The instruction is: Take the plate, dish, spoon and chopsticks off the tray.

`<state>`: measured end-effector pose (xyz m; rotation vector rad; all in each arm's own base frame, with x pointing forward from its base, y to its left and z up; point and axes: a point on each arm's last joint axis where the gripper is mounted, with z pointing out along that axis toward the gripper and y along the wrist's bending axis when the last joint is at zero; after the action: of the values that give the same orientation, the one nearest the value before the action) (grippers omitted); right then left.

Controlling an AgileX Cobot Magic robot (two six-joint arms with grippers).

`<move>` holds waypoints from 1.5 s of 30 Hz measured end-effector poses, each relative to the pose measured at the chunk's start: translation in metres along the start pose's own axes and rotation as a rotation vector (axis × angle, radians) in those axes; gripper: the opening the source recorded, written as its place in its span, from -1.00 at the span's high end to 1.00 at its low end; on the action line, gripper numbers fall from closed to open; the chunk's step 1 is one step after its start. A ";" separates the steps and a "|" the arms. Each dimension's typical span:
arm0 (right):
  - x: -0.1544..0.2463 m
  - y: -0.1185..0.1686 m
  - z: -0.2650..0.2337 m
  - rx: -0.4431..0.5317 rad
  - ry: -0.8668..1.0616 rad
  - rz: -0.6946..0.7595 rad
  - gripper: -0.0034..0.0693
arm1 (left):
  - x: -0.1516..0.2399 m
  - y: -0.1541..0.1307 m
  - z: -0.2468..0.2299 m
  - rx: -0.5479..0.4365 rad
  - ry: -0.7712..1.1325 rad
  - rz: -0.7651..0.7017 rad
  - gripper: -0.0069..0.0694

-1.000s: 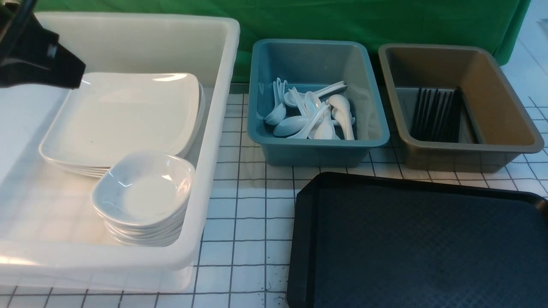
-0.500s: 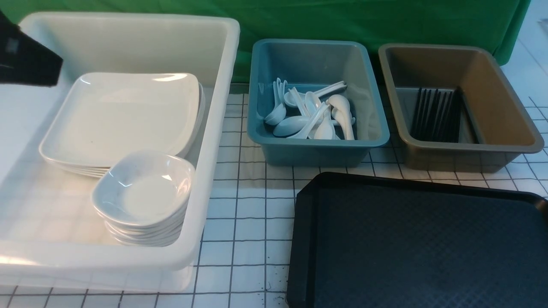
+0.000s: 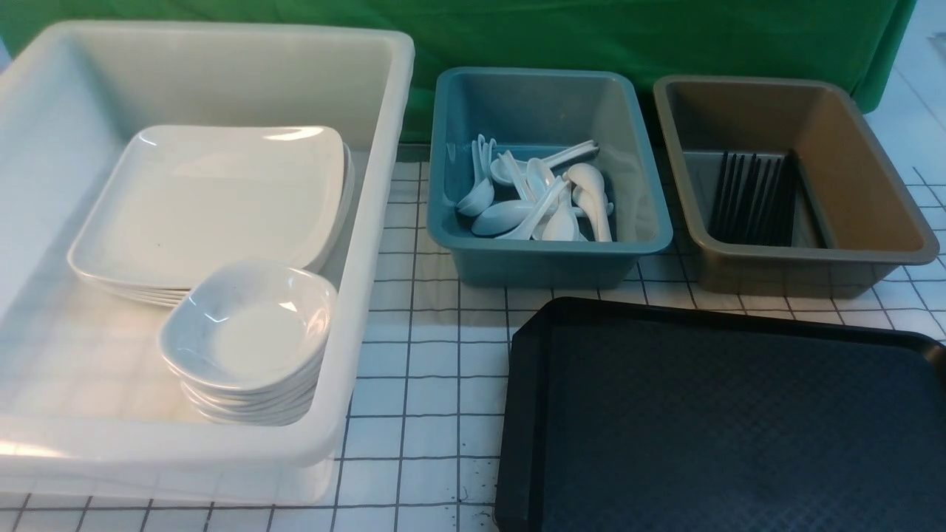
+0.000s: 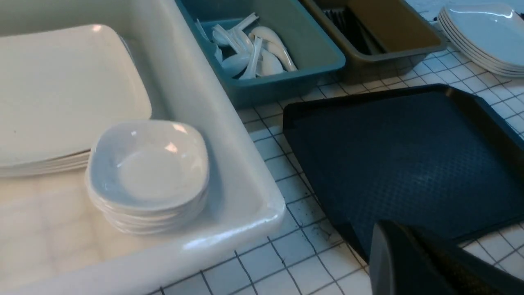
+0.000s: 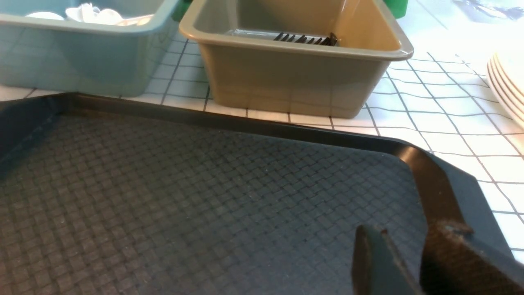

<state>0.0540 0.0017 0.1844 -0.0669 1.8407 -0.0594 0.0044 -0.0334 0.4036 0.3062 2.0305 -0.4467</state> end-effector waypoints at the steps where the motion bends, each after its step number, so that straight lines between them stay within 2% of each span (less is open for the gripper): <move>1: 0.000 0.000 0.000 0.000 0.000 0.000 0.25 | 0.010 -0.001 -0.003 0.002 -0.036 0.002 0.81; 9: 0.000 0.000 0.000 0.000 0.000 0.000 0.25 | 0.029 -0.006 -0.020 0.011 -0.313 0.016 0.80; 13: 0.000 0.000 0.000 0.000 0.000 0.000 0.25 | 0.028 -0.009 -0.021 0.043 -0.347 0.002 0.80; 18: 0.000 0.000 0.000 0.000 0.000 0.000 0.25 | 0.026 -0.008 -0.022 0.030 -0.361 0.024 0.77; 25: 0.000 0.000 0.000 0.000 0.000 0.000 0.25 | 0.015 0.002 -0.023 -0.080 -0.510 0.085 0.77; 30: 0.000 0.000 0.000 0.000 0.000 0.000 0.25 | 0.017 0.018 0.000 -0.150 -0.606 0.077 0.77; 35: 0.000 0.000 0.000 0.000 0.000 0.000 0.25 | 0.045 0.049 0.050 -0.274 -0.611 0.104 0.77; 37: 0.000 0.000 0.000 0.000 0.000 0.000 0.25 | 0.073 0.063 0.074 -0.342 -0.592 0.168 0.77; 45: 0.000 0.000 0.000 0.000 0.000 0.000 0.25 | 0.131 0.078 0.106 -0.348 -0.518 0.084 0.77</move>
<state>0.0540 0.0017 0.1844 -0.0669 1.8407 -0.0594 0.0567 -0.0054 0.2279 0.0506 1.5434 -0.0961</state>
